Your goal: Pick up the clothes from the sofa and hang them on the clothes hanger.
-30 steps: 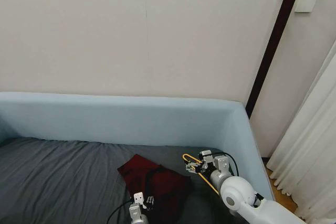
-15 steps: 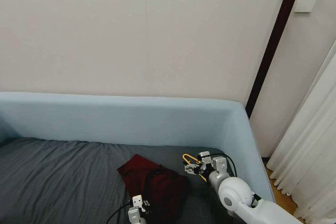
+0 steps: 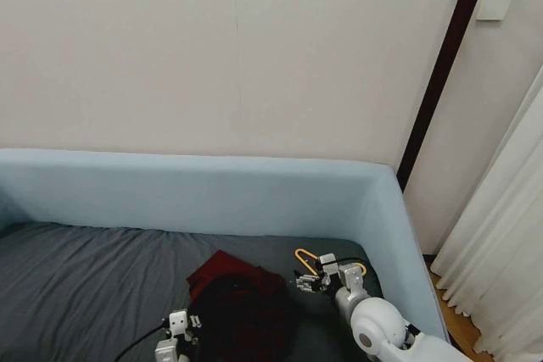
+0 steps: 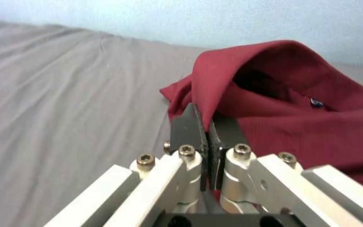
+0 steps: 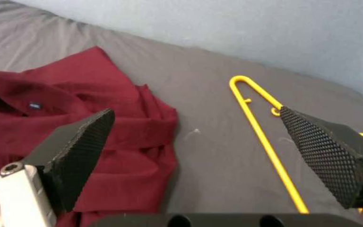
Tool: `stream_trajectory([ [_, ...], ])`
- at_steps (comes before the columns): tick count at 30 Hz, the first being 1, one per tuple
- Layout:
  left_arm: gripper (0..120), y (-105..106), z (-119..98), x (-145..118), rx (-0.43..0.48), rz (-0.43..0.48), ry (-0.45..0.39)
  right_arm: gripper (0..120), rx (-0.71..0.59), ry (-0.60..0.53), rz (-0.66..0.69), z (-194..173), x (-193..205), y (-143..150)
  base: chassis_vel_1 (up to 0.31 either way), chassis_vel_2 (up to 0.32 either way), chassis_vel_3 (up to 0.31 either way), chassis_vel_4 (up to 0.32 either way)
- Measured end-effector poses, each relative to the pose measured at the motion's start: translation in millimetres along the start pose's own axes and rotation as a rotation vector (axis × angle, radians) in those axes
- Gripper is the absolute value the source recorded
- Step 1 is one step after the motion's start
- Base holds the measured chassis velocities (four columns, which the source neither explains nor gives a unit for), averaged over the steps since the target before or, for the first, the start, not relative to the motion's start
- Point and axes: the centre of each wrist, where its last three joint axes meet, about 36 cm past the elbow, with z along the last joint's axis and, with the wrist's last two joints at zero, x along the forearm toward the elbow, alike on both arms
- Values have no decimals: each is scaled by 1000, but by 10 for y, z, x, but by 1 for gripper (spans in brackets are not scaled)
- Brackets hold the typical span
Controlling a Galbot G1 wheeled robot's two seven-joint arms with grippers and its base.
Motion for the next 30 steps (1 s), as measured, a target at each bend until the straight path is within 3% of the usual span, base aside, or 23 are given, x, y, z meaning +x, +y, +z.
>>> stream_trajectory([
  [6, 0, -46, 149, 124, -25, 19, -5, 100, 35, -17, -48, -12, -90, 125, 0, 0, 0, 0],
  [10, 0, -236, 375, 294, -63, 69, 3, 100, 98, -33, -110, -71, -353, 225, 0, 0, 0, 0],
  [15, 0, -240, 564, 484, -91, 85, 22, 100, 179, 11, -161, -14, -654, 407, 0, 0, 0, 0],
  [21, 0, -223, 634, 591, -97, 93, 31, 100, 220, 50, -185, 60, -827, 564, 0, 0, 0, 0],
  [24, 0, -194, 650, 705, -99, 96, 32, 100, 316, 101, -192, 285, -1117, 675, 0, 0, 0, 0],
  [30, 0, -209, 645, 747, -99, 100, 20, 100, 414, 93, -182, 293, -1300, 689, 0, 0, 0, 0],
])
